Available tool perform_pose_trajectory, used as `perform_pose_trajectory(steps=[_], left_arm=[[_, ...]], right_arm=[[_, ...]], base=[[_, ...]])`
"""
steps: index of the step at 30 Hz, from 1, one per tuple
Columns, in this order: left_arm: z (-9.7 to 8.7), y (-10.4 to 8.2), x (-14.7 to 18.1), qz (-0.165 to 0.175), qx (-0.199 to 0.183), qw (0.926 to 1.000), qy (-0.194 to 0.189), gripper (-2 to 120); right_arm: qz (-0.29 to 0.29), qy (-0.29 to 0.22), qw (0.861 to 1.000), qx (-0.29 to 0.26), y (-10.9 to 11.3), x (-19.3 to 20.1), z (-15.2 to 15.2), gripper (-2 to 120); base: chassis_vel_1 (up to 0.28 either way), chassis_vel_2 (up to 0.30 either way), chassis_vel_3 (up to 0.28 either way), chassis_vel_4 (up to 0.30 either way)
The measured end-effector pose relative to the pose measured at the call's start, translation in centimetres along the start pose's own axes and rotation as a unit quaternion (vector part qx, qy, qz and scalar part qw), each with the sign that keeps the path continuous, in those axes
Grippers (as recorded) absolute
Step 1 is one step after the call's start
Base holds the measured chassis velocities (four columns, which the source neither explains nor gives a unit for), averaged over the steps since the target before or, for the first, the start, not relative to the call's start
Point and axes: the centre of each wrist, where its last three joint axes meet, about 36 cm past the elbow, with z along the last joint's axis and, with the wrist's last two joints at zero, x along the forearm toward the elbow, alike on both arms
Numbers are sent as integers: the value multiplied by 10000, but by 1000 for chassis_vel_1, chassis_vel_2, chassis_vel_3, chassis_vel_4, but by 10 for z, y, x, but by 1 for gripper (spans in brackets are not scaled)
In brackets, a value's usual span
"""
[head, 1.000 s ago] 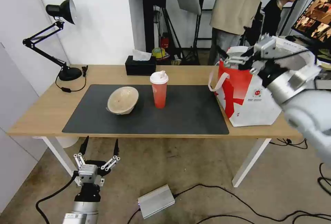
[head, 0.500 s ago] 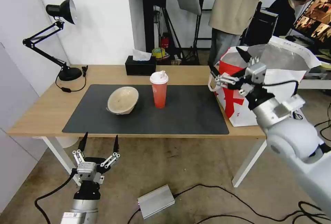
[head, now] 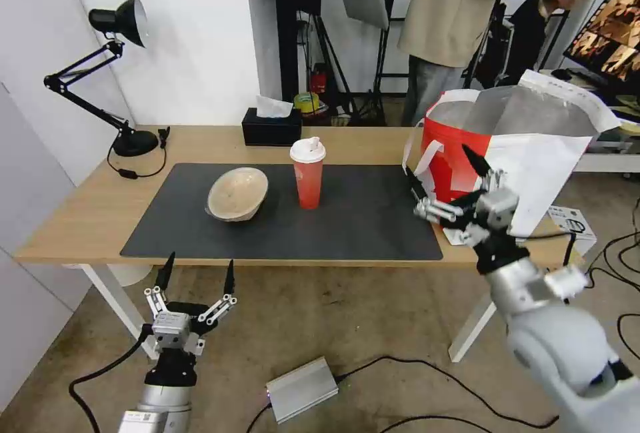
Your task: Pick up the trash from the table and place it into the takeout bag.
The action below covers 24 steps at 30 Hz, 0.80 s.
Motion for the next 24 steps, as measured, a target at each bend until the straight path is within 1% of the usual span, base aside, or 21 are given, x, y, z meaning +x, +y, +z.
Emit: perform_pose_trajectory(steps=[1, 2, 5, 8, 15, 24], left_arm=[[-1, 0, -1, 13, 3, 10000, -25, 100], [-1, 0, -1, 13, 3, 10000, -25, 100], [-3, 0, -3, 29, 12, 10000, -62, 100], [-3, 0, -3, 36, 11, 10000, -55, 100], [2, -1, 1, -21, 27, 10000, 47, 100], [6, -2, -4, -73, -9, 10000, 18, 100]], right_arm=[[54, 15, 10000, -31, 5, 6, 3, 100], [54, 15, 10000, -31, 5, 6, 3, 100], [208, 70, 9997, -136, 20, 21, 11, 100], [223, 133, 9995, -197, 28, 29, 15, 100], [286, 267, 9990, -237, 31, 43, 27, 100], [326, 427, 9984, -185, 37, 57, 41, 100]], base=[[0, 0, 0, 0], [0, 0, 0, 0], [0, 0, 0, 0], [0, 0, 0, 0], [0, 0, 0, 0], [0, 0, 0, 0]])
